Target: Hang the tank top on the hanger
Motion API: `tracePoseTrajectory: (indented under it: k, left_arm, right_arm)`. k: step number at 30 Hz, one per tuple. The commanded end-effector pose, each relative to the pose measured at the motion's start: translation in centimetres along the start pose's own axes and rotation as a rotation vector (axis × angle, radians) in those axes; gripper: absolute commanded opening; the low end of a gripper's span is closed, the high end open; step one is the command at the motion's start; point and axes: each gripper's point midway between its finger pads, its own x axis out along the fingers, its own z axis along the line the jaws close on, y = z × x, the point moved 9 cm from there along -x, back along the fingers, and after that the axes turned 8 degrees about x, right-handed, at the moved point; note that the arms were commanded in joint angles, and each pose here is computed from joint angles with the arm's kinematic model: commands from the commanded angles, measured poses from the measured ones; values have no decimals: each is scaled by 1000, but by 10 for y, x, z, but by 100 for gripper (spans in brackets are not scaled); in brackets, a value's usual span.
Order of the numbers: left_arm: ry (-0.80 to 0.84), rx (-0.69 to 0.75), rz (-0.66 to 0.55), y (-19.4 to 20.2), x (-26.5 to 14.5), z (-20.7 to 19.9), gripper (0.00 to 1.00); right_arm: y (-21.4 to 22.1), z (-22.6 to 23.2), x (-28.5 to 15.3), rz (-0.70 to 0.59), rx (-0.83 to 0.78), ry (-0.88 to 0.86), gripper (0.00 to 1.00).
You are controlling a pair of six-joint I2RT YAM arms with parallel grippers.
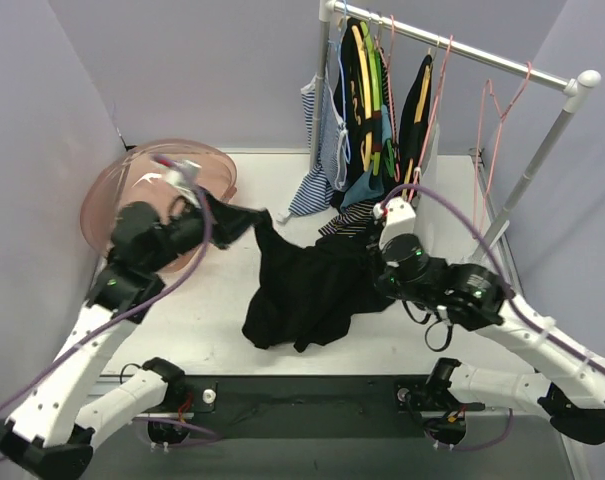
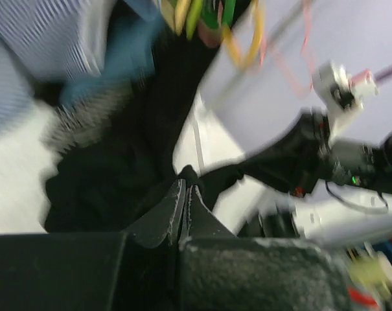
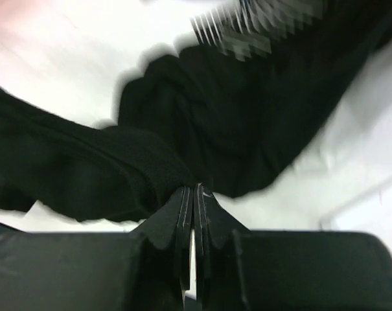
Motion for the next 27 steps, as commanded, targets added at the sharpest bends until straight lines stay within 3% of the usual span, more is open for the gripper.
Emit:
tracePoseTrajectory:
  k: [1,4,6,8,9,12,16,22,23,27]
  left_arm:
    - [110,-102,189,81,38,-15,0]
    - [81,-134,344,146,66,-9,0]
    - [45,-171,471,187,80,2,18]
    - [32,-169,543,208,86,6,34]
    - [25,-165,569,215,89,8,47]
    - [37,-93,568,204,89,5,68]
    - [-56,46,616,180,63,8,86]
    - [-152,100,693,172,15,23,87]
    - [-167,87,707,178,4,26,87]
    - [-236,-10,759,205,-28,33,82]
  right_arm:
    - [63,-31,18,127,146,168,0]
    - [97,-50,19,213,188,236,0]
    - [107,-56,16,242,200,246,6]
    - [112,-58,13,256,209,225,21]
    - [112,-57,12,261,206,208,26]
    - [107,-49,14,282,182,119,43]
    - [99,-28,25,306,162,-47,51]
    - [99,20,57,404,285,-328,55]
    - [94,29,65,367,328,-376,55]
    - [101,50,86,393,502,-392,50]
